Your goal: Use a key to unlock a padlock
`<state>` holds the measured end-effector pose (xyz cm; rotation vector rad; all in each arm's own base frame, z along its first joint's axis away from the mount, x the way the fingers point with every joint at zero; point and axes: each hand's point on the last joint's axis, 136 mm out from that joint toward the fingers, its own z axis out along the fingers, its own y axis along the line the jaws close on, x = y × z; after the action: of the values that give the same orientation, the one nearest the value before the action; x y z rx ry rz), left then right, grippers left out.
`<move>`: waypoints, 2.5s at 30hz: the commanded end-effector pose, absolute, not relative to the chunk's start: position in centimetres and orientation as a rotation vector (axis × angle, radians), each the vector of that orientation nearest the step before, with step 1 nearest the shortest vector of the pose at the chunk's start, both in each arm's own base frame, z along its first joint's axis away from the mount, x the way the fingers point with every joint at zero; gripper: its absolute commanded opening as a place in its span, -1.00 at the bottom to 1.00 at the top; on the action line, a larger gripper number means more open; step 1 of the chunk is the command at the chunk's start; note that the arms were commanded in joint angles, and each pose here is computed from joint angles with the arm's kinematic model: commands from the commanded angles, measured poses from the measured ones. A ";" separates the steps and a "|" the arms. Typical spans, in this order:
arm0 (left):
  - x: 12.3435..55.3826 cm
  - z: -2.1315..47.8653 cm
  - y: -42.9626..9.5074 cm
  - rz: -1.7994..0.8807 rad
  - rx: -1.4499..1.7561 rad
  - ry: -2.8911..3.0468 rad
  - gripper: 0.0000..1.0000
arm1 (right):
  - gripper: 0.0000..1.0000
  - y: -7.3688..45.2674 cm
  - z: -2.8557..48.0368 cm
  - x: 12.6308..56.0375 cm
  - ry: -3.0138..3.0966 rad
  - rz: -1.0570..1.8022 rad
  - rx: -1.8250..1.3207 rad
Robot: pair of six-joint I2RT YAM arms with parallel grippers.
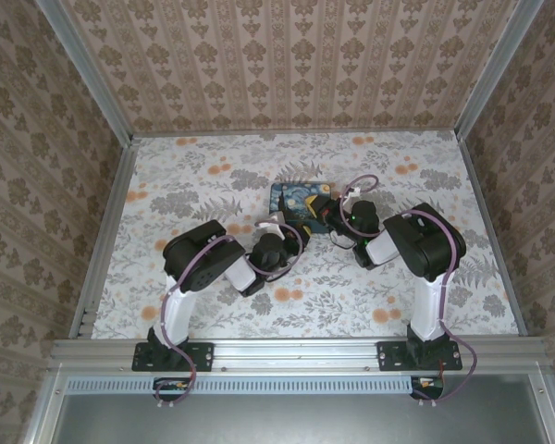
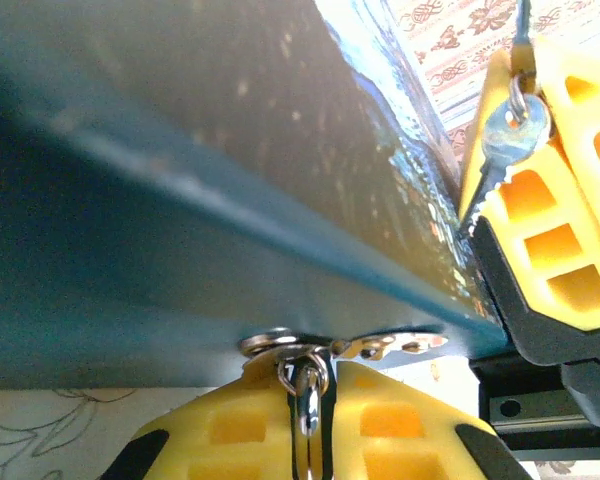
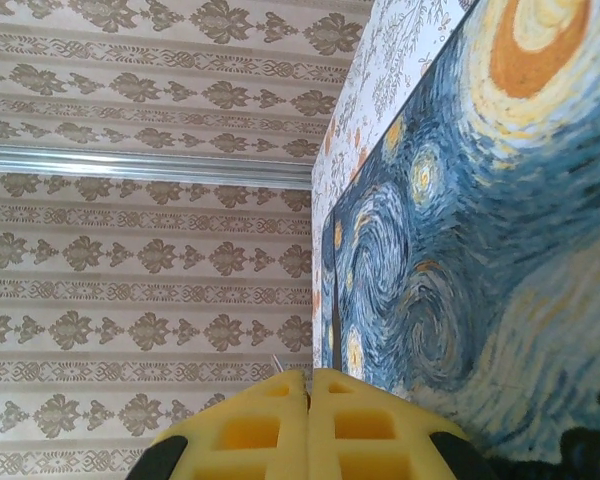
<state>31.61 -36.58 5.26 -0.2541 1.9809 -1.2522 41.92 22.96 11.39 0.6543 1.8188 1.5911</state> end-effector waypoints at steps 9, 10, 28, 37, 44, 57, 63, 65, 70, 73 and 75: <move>31.2 6.5 -34.2 -1.331 -0.325 1.998 -1.00 | -1.00 21.9 15.5 38.4 1.819 1.628 0.580; 31.1 6.5 -34.0 -1.335 -0.327 2.001 -1.00 | -1.00 21.7 15.3 37.8 1.832 1.626 0.578; 29.6 8.6 -33.0 -1.485 -0.338 2.028 -1.00 | -1.00 21.9 8.8 28.2 2.089 1.481 0.590; 29.1 9.0 -33.0 -1.549 -0.346 2.043 -1.00 | -1.00 23.5 7.1 28.9 2.074 1.543 0.638; 28.7 9.1 -33.2 -1.606 -0.319 2.084 -1.00 | -1.00 23.8 5.9 29.2 2.100 1.527 0.641; 27.4 8.1 -34.2 -1.660 -0.192 2.209 -1.00 | -1.00 23.6 6.9 30.5 2.075 1.551 0.604; 27.2 8.4 -34.0 -1.658 -0.171 2.225 -1.00 | -1.00 23.5 6.9 30.7 2.078 1.566 0.598; 27.3 8.6 -34.0 -1.660 -0.174 2.222 -1.00 | -1.00 23.4 6.8 30.4 2.084 1.564 0.601; 27.4 8.9 -34.0 -1.675 -0.178 2.212 -1.00 | -1.00 22.9 6.1 29.8 2.101 1.546 0.630; 27.6 9.1 -34.1 -1.682 -0.181 2.204 -1.00 | -1.00 22.7 5.8 29.7 2.104 1.535 0.656; 27.6 9.1 -34.2 -1.684 -0.185 2.206 -1.00 | -1.00 22.8 5.8 29.8 2.100 1.536 0.665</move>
<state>27.48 -33.32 6.73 -0.2572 2.2652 -1.6114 29.52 23.13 5.59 0.6462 2.1313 1.5437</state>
